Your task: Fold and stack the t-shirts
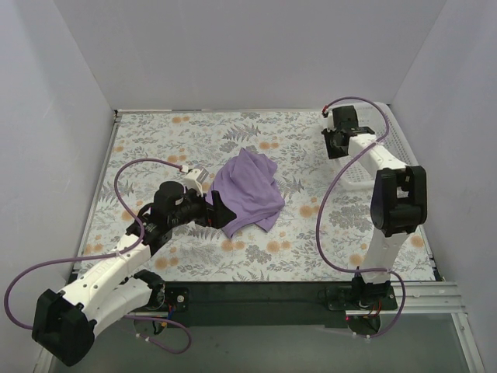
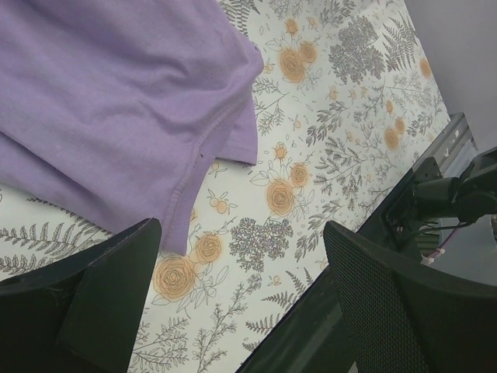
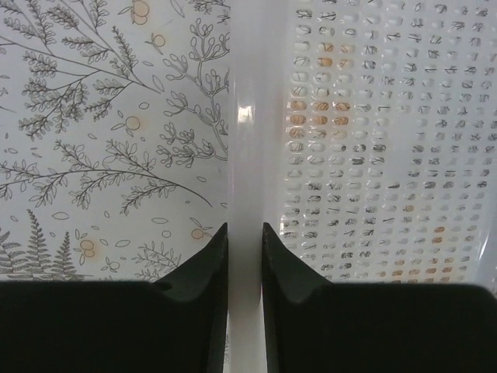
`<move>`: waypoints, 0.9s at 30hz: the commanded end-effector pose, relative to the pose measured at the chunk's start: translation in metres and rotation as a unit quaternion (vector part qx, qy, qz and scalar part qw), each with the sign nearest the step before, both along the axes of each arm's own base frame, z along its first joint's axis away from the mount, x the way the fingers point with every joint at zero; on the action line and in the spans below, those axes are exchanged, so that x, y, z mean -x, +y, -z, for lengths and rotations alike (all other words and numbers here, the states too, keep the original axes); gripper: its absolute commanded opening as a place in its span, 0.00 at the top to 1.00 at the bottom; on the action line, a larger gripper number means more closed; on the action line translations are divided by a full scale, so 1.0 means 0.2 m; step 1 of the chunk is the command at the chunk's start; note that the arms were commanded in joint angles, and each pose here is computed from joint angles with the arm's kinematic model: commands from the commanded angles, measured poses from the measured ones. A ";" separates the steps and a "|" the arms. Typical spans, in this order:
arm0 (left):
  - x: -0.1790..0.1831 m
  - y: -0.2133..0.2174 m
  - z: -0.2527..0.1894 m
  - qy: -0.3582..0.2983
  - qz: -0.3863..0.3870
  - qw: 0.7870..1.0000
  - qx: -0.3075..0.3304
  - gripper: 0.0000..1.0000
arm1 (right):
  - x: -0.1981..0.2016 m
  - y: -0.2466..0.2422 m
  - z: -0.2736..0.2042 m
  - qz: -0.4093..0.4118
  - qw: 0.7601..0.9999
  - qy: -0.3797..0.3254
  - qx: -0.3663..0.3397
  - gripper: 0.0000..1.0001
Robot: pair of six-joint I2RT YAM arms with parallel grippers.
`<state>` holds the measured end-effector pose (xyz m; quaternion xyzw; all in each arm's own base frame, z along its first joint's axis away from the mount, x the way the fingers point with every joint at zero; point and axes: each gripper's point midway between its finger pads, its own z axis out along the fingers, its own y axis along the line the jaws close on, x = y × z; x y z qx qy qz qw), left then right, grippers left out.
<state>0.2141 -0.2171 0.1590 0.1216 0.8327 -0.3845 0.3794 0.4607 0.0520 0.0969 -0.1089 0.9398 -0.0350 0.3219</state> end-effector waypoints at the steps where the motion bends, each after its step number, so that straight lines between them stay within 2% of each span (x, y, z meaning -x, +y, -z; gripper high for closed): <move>1: -0.02 -0.03 -0.09 -0.020 0.008 1.000 0.010 0.14 | -0.15 -0.07 -0.07 0.010 0.999 -0.030 0.029 0.80; 9: -0.01 -0.04 -0.08 -0.015 0.022 1.000 0.013 0.14 | -0.38 -0.17 -0.10 0.052 0.995 -0.058 0.058 0.78; 10: 0.00 -0.05 -0.08 -0.012 0.030 0.999 0.015 0.14 | -0.40 -0.19 -0.12 0.056 0.994 -0.064 0.062 0.72; 11: 0.00 -0.06 -0.08 -0.014 0.031 0.999 0.016 0.15 | -0.41 -0.20 -0.12 0.058 0.994 -0.064 0.065 0.72; 12: 0.01 -0.07 -0.09 -0.016 0.039 0.999 0.021 0.15 | -0.41 -0.21 -0.13 0.060 0.994 -0.065 0.068 0.62; 16: 0.02 -0.10 -0.09 -0.018 0.054 0.998 0.031 0.15 | -0.40 -0.20 -0.21 0.056 0.993 -0.080 0.060 0.55; 22: 0.05 -0.14 -0.08 -0.026 0.077 0.996 0.025 0.14 | -0.19 -0.05 -0.41 -0.001 0.994 -0.112 0.004 0.46; 24: 0.06 -0.15 -0.08 -0.036 0.083 0.996 0.027 0.14 | -0.09 0.04 -0.52 -0.046 0.990 -0.132 -0.014 0.36; 25: 0.08 -0.16 -0.09 -0.044 0.087 0.995 0.028 0.14 | -0.02 0.08 -0.47 -0.066 0.990 -0.120 -0.014 0.34; 26: 0.09 -0.17 -0.10 -0.053 0.089 0.994 0.029 0.14 | 0.04 0.11 -0.55 -0.088 0.986 -0.140 -0.010 0.24; 27: 0.10 -0.17 -0.10 -0.062 0.093 0.993 0.026 0.14 | 0.09 0.18 -0.56 -0.125 0.982 -0.141 -0.019 0.20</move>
